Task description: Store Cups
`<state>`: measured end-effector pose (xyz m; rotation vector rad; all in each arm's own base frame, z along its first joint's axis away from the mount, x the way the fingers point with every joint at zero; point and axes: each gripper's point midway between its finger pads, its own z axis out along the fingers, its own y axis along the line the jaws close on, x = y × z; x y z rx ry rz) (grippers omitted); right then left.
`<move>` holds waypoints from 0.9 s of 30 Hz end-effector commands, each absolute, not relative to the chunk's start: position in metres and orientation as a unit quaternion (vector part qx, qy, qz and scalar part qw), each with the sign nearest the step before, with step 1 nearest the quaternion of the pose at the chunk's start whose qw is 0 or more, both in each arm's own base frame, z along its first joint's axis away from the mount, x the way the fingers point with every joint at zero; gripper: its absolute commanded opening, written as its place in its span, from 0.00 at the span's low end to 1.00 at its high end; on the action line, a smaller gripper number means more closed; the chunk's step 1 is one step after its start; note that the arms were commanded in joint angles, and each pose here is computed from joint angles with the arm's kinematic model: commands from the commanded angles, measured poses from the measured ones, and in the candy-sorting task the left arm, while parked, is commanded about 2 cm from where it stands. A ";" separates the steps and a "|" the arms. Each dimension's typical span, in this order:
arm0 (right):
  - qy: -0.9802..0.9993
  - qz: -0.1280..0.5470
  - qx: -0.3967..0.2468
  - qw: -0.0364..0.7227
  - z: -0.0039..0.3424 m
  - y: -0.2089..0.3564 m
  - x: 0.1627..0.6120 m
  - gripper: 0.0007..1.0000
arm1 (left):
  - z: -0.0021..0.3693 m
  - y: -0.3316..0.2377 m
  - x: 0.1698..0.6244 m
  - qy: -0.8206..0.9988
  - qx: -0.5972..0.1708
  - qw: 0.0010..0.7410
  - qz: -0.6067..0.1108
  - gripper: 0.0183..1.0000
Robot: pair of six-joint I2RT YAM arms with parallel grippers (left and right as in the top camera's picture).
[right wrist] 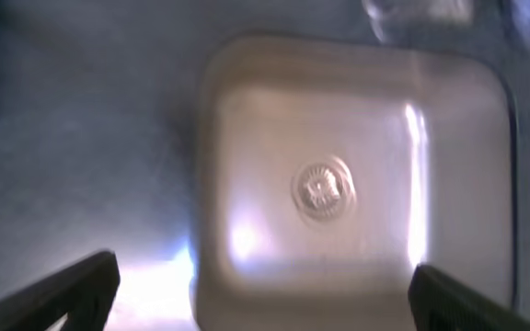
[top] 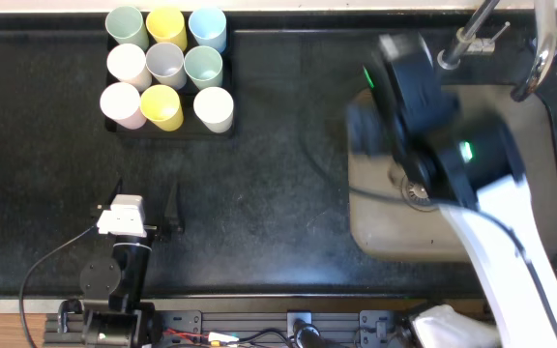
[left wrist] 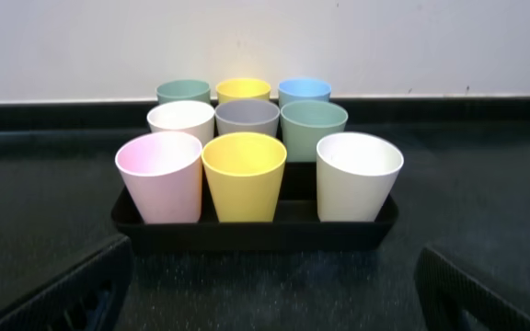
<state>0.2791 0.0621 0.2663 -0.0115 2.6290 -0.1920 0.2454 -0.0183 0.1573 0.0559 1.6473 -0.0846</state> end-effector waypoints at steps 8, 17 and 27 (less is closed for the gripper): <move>0.811 -0.035 0.095 0.576 0.206 0.002 0.270 1.00 | 0.158 -0.020 0.245 0.732 0.036 0.680 -0.033 1.00; 0.683 -0.118 0.194 0.695 0.210 -0.044 0.266 1.00 | 0.157 -0.020 0.245 0.732 0.036 0.680 -0.033 1.00; 0.683 -0.127 0.200 0.691 0.209 -0.050 0.265 1.00 | 0.158 -0.020 0.245 0.732 0.036 0.680 -0.033 1.00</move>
